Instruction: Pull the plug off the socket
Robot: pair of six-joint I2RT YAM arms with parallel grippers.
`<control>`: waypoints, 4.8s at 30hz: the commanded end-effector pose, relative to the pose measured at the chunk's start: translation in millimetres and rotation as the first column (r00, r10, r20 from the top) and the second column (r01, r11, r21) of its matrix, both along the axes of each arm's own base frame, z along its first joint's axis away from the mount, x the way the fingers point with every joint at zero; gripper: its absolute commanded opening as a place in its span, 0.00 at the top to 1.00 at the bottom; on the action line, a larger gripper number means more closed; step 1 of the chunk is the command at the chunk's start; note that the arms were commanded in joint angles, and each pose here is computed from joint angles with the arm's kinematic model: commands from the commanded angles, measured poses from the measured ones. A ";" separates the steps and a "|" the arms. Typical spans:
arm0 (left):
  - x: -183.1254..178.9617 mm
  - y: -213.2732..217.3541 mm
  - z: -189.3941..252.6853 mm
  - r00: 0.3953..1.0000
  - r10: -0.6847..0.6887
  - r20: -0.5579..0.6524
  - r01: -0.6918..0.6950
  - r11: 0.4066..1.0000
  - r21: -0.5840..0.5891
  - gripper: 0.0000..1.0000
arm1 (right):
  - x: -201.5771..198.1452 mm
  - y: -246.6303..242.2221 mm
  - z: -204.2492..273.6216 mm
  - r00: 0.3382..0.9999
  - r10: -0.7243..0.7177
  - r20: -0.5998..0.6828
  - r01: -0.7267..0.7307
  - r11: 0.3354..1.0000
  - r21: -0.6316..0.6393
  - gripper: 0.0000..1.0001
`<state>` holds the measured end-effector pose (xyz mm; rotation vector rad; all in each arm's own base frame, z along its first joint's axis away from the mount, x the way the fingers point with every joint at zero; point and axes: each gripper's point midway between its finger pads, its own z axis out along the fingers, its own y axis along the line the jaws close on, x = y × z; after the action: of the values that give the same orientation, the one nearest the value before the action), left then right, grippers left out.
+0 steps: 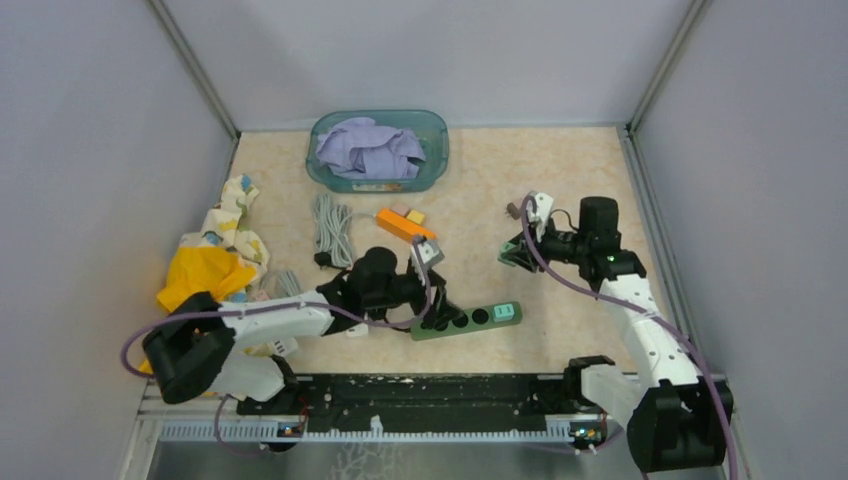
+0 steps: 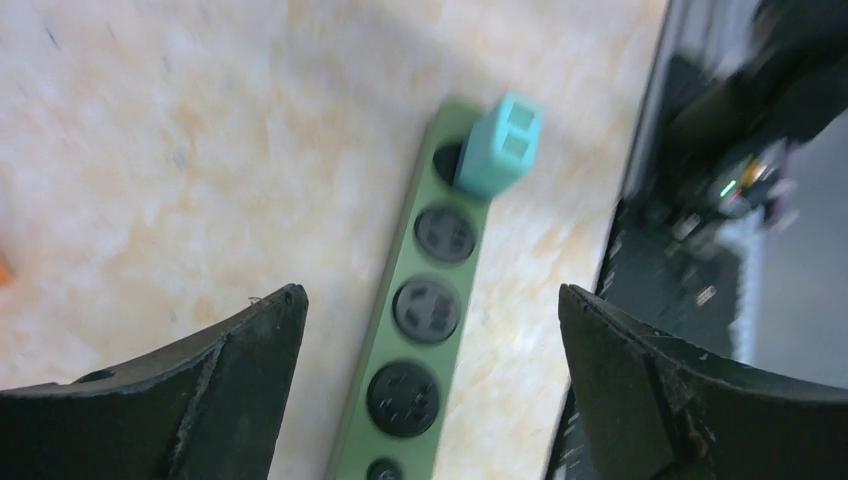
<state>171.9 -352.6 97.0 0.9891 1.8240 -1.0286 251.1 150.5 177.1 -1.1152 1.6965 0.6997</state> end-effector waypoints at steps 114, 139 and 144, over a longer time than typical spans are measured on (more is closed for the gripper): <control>-32.8 68.4 95.4 0.994 0.100 -0.044 -0.109 0.876 -0.469 0.00 | -36.4 12.4 42.6 0.913 0.349 0.212 -0.377 0.920 0.108 0.28; -26.4 60.6 94.0 0.995 0.099 -0.034 -0.103 0.869 -0.484 0.00 | -70.0 5.1 -33.3 0.897 0.403 0.181 -0.396 0.915 -0.074 0.18; -26.7 59.2 92.3 0.995 0.093 -0.039 -0.100 0.871 -0.481 0.00 | -70.6 4.8 -34.4 0.896 0.405 0.180 -0.398 0.914 -0.078 0.18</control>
<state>144.9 -291.0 173.6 0.5787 1.5622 -1.3219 181.4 151.7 137.3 -1.5134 1.4064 0.8045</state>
